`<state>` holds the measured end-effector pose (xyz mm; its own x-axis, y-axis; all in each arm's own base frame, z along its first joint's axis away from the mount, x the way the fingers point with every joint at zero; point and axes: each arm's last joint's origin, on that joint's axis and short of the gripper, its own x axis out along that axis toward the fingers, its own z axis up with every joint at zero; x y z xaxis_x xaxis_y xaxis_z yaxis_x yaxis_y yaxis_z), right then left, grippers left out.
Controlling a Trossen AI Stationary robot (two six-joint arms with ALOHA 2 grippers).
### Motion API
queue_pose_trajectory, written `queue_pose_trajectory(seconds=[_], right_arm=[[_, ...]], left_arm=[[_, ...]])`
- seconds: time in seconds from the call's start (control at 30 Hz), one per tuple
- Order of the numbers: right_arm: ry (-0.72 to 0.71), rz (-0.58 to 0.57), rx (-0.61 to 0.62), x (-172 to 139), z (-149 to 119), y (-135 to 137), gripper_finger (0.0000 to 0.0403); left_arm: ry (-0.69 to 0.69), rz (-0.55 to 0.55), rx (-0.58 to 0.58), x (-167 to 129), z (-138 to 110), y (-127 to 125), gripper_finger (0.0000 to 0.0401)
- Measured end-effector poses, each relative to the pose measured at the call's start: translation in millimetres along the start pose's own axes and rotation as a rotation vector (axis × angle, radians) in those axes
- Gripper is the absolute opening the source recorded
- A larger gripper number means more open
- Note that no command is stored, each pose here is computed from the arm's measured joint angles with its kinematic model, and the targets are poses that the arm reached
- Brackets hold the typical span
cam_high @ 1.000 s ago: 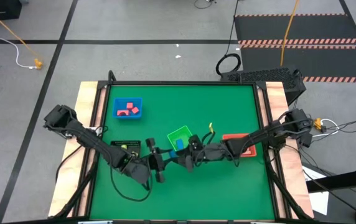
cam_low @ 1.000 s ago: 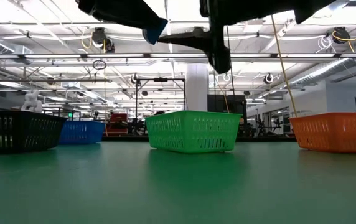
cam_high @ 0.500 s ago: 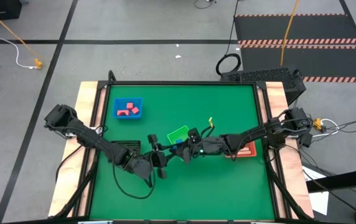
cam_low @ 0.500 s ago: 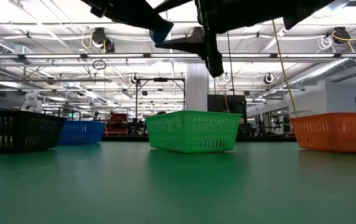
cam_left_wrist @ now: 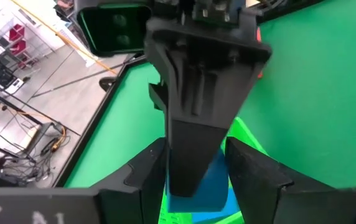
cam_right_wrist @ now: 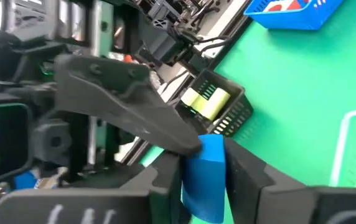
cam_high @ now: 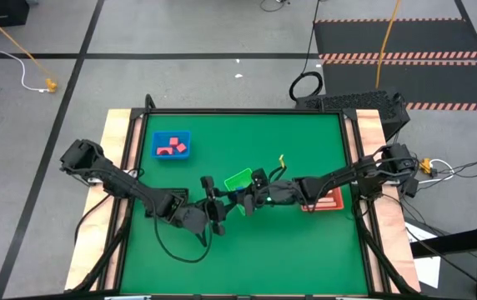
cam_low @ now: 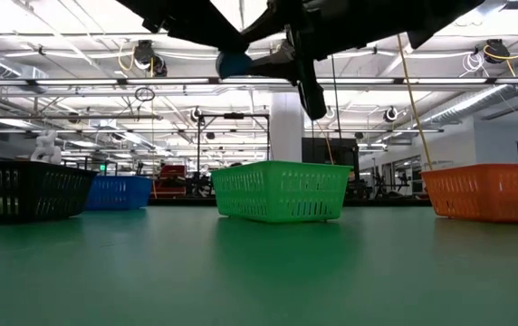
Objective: Sort & place blocks by color
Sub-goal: Put the blue block into the green basket
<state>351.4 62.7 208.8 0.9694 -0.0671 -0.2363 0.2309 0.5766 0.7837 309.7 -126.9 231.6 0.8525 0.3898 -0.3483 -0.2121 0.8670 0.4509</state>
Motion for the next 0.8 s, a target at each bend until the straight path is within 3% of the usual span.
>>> queue_pose_trajectory(seconds=[0.37, 0.8], right_arm=[[0.062, 0.001, -0.023, 3, 9, -9, 0.0071], [0.088, -0.197, -0.157, -19, 43, -22, 0.0071]], left_arm=[[0.006, 0.013, 0.004, 3, 0, 3, 0.0119], [-0.02, 0.025, -0.009, 3, 3, 5, 0.0196]])
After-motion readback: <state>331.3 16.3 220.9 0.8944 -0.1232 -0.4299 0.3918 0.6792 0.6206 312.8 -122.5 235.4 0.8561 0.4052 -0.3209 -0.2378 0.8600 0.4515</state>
